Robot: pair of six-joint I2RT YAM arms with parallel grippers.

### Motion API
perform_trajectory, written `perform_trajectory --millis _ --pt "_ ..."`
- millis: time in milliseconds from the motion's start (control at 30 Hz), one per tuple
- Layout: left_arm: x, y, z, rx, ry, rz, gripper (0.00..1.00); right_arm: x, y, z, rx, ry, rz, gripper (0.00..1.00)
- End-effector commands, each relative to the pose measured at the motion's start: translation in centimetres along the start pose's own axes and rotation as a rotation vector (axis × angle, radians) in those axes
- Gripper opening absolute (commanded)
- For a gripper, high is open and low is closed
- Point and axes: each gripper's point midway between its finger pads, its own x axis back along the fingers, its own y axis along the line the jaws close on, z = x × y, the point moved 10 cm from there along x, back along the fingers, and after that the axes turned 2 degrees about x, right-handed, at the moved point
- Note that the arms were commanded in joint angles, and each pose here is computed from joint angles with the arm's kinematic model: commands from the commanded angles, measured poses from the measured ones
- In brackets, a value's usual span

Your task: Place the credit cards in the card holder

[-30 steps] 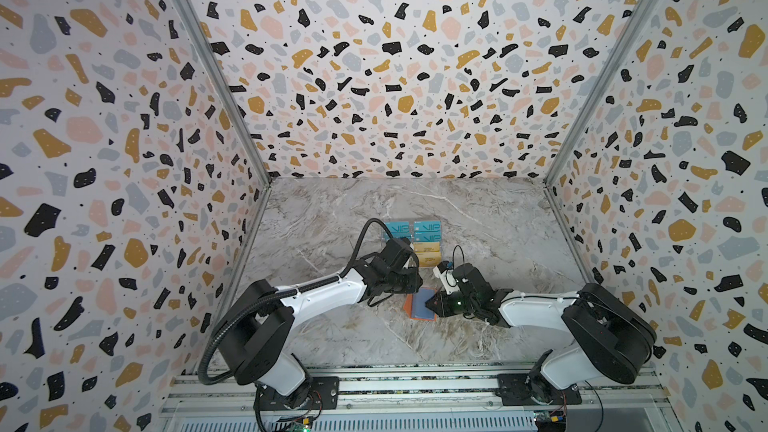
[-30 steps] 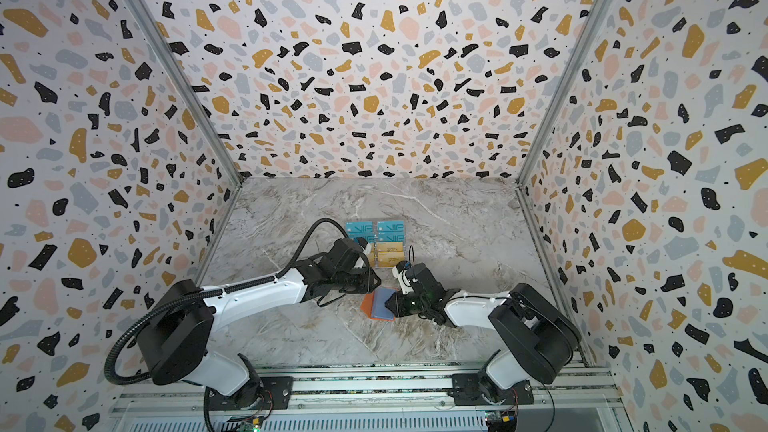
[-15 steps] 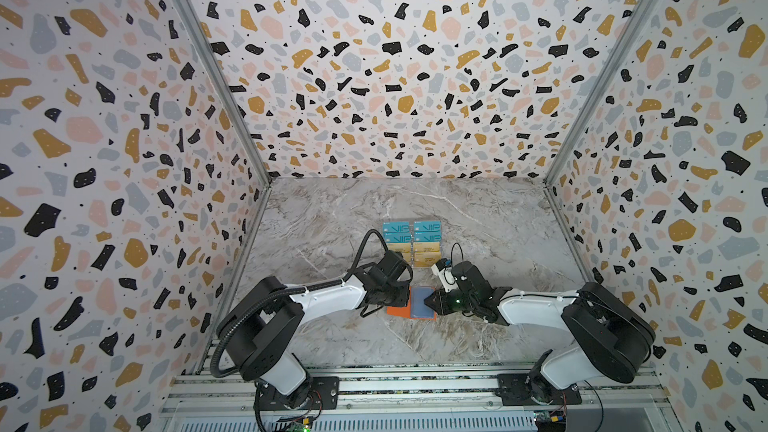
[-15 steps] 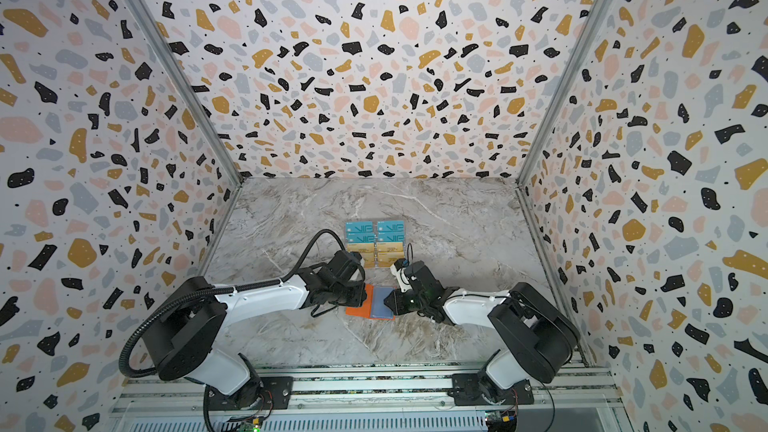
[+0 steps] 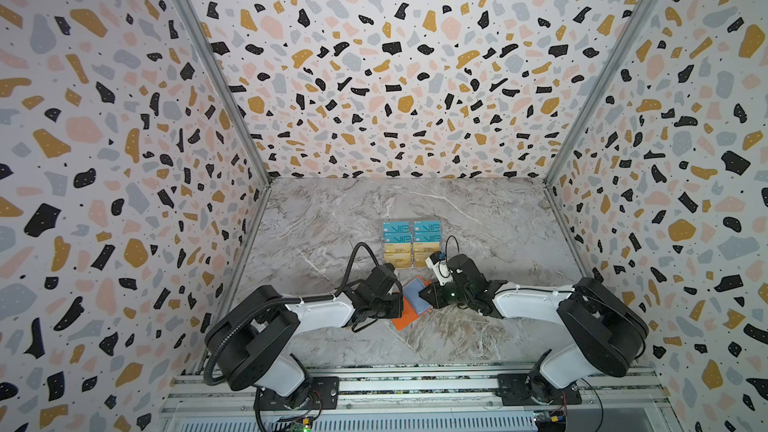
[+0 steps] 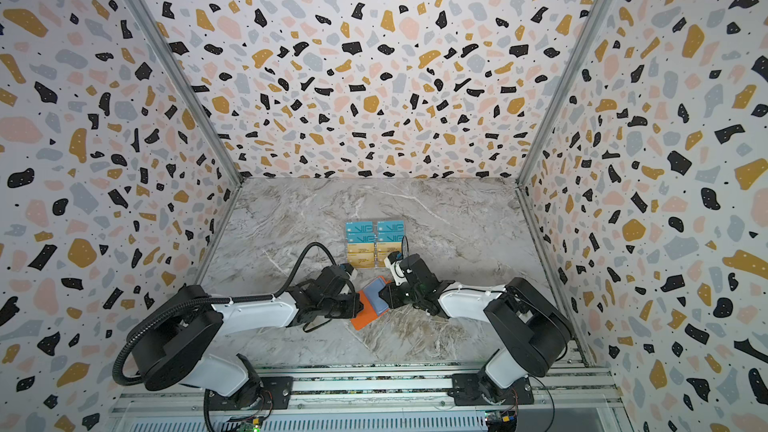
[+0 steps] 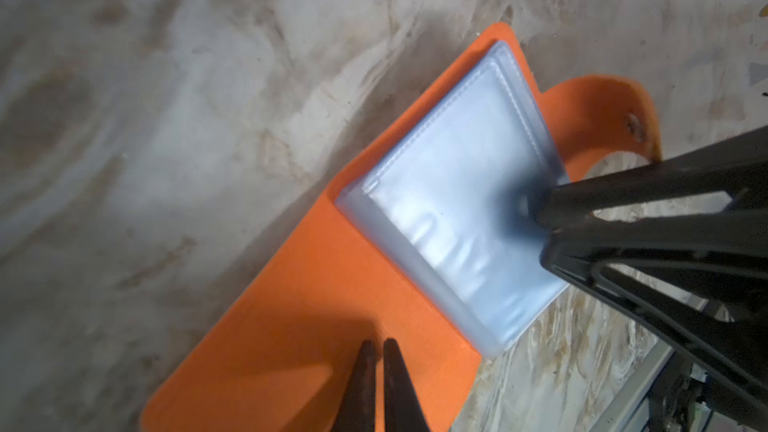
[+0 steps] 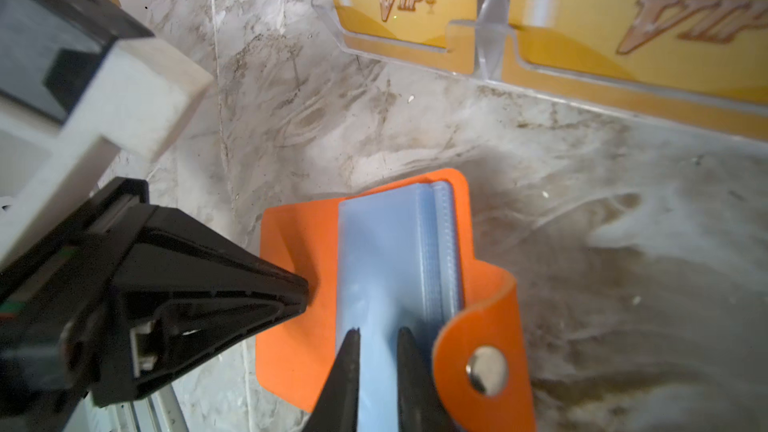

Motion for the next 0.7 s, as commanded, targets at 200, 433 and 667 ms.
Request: perform_trajectory --millis 200,433,667 --pt "0.1 0.6 0.5 0.042 -0.014 -0.071 0.07 0.9 0.8 -1.3 0.052 -0.009 0.011 0.20" --pt "-0.5 0.7 0.1 -0.055 0.062 -0.164 0.07 1.7 -1.2 -1.1 0.023 -0.012 0.064 0.24" --pt "-1.2 0.3 -0.9 -0.144 0.098 -0.216 0.07 1.5 -1.3 -1.3 0.035 0.004 0.054 0.32"
